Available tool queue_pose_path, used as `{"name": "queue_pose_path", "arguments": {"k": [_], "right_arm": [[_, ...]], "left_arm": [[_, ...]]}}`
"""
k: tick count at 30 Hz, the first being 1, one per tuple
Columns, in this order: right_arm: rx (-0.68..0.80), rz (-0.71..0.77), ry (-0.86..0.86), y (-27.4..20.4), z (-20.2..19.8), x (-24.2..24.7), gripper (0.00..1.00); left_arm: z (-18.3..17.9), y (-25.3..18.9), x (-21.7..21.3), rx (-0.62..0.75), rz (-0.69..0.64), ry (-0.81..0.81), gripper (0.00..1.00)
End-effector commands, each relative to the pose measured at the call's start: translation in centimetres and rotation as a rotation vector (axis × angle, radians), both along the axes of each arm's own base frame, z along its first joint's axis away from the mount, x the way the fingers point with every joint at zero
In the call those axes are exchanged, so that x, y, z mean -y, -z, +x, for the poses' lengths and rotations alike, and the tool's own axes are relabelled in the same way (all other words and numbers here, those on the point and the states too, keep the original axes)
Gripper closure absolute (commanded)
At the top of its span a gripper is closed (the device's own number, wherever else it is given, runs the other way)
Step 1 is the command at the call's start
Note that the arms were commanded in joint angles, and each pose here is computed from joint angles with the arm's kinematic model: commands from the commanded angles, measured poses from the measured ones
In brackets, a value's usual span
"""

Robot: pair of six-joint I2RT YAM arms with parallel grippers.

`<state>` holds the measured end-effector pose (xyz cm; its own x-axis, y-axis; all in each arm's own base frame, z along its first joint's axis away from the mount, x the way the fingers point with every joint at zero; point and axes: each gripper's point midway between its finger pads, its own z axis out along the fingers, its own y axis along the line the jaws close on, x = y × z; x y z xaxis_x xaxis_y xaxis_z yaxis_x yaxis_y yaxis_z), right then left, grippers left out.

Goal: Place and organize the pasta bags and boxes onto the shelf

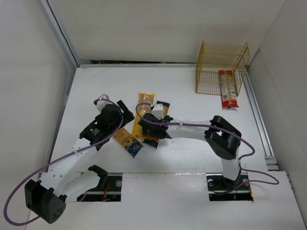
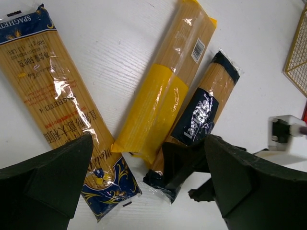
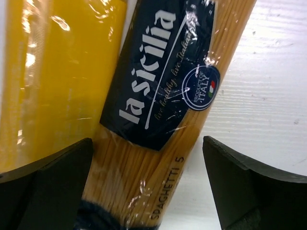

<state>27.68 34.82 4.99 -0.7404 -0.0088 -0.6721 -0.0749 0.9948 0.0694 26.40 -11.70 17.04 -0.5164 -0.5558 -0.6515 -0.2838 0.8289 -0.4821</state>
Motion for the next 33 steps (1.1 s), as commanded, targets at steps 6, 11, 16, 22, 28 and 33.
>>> {"name": "queue_pose_path", "arguments": {"k": [6,11,16,22,28,33], "right_arm": [[-0.014,-0.004,0.010,2.1,0.2,-1.1,0.00],[0.014,0.003,0.034,3.1,0.7,0.0,0.20],[0.001,0.042,0.075,3.7,1.3,2.8,1.00],[0.313,-0.097,-0.007,-5.5,2.8,8.0,1.00],[0.567,-0.248,0.090,-13.0,1.8,16.5,1.00],[0.611,-0.220,0.168,-14.8,2.7,24.9,1.00]], "left_arm": [[0.3,-0.5,0.7,0.035,-0.023,0.032,0.00],[0.3,-0.5,0.7,0.035,-0.023,0.032,0.00],[0.4,-0.6,0.3,0.042,-0.011,0.014,0.00],[0.4,-0.4,-0.1,0.036,-0.003,-0.006,0.00],[0.8,-0.6,-0.5,0.036,0.020,-0.031,0.00],[0.8,-0.2,-0.9,0.026,0.034,-0.053,0.00]]}}
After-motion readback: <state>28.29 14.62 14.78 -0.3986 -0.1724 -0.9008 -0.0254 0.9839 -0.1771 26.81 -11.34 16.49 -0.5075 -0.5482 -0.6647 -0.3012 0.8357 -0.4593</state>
